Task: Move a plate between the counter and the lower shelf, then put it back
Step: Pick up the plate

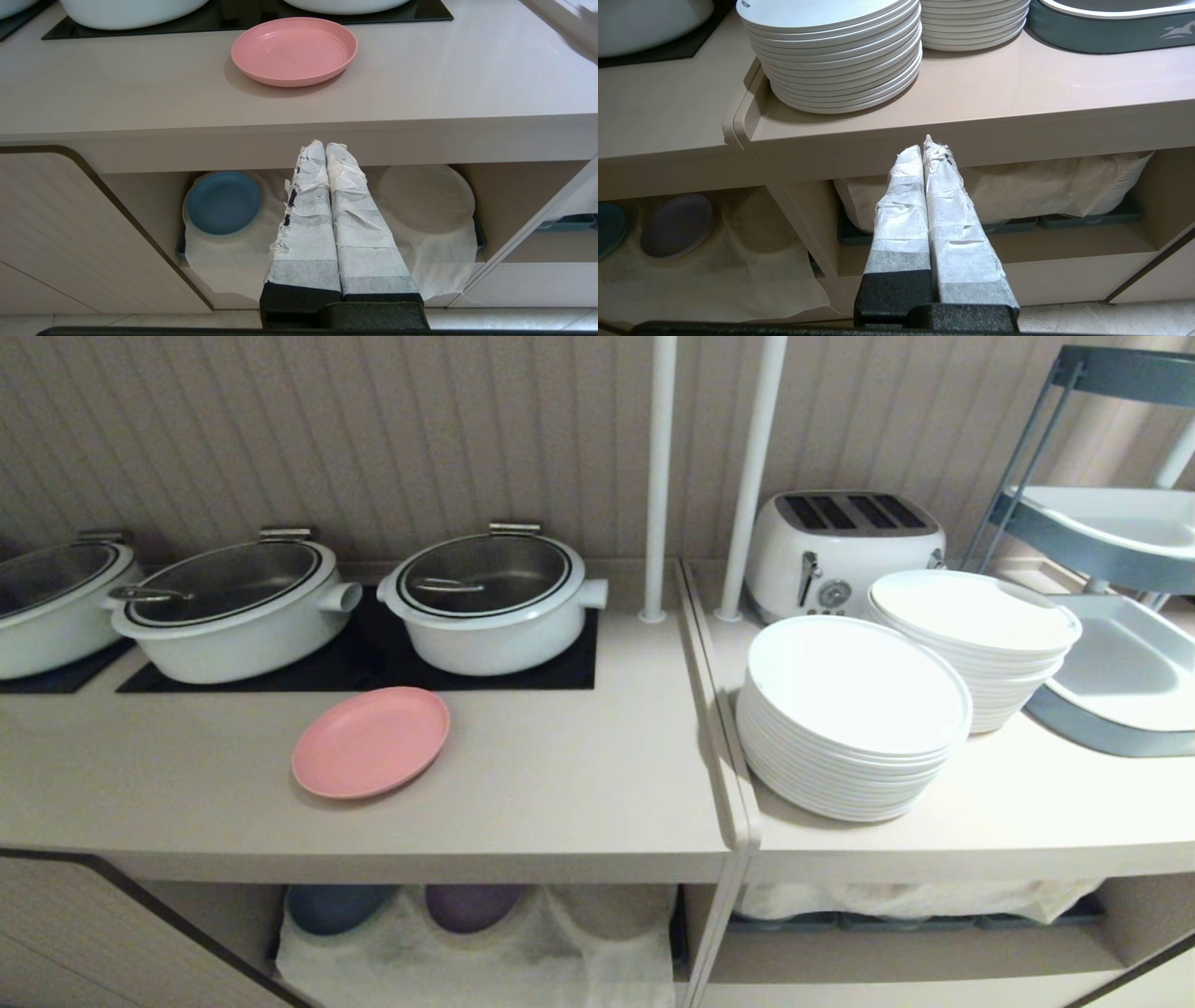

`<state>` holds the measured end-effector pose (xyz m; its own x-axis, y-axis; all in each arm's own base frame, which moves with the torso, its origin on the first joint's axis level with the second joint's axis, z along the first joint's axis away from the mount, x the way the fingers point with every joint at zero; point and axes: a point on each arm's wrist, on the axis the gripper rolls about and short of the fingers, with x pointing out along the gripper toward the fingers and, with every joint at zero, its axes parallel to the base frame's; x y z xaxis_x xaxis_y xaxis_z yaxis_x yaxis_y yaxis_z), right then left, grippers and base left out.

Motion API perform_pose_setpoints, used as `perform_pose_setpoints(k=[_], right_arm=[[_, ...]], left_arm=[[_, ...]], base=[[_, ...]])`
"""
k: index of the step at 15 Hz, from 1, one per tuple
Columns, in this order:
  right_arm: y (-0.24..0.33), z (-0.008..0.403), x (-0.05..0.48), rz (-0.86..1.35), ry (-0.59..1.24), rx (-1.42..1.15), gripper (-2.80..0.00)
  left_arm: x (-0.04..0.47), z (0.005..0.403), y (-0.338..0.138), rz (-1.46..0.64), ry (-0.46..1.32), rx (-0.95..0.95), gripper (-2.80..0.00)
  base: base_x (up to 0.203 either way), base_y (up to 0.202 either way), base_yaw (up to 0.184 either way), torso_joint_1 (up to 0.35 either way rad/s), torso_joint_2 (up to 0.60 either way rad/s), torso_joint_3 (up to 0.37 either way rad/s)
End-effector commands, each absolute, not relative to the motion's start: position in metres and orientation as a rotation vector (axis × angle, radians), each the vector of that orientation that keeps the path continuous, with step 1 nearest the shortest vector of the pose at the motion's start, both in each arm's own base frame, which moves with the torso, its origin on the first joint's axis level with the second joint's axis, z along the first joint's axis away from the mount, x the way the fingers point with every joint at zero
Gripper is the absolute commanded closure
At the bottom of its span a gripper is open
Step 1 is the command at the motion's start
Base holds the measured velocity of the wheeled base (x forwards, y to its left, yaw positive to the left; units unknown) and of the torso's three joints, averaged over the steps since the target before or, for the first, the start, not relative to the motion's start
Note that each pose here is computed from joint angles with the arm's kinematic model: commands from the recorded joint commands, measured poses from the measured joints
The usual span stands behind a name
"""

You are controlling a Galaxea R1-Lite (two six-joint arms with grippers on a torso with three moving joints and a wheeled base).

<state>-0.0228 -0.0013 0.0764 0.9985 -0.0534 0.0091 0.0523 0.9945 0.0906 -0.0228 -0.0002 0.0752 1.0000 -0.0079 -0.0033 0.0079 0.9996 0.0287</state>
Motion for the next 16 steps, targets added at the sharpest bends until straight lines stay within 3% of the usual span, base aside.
perform_pose_setpoints(k=[1, 16], right_arm=[[-0.0013, 0.0764, -0.0228, -0.053, -0.012, 0.091, 0.00], [-0.0013, 0.0764, -0.0228, -0.053, -0.012, 0.091, 0.00]], left_arm=[[-0.0228, 0.0752, -0.0002, -0.008, 0.003, 0.029, 0.00], [-0.0228, 0.0752, -0.0002, -0.006, 0.003, 0.029, 0.00]], base=[[0.000, 0.000, 0.000, 0.000, 0.00, 0.000], [0.000, 0.000, 0.000, 0.000, 0.00, 0.000]])
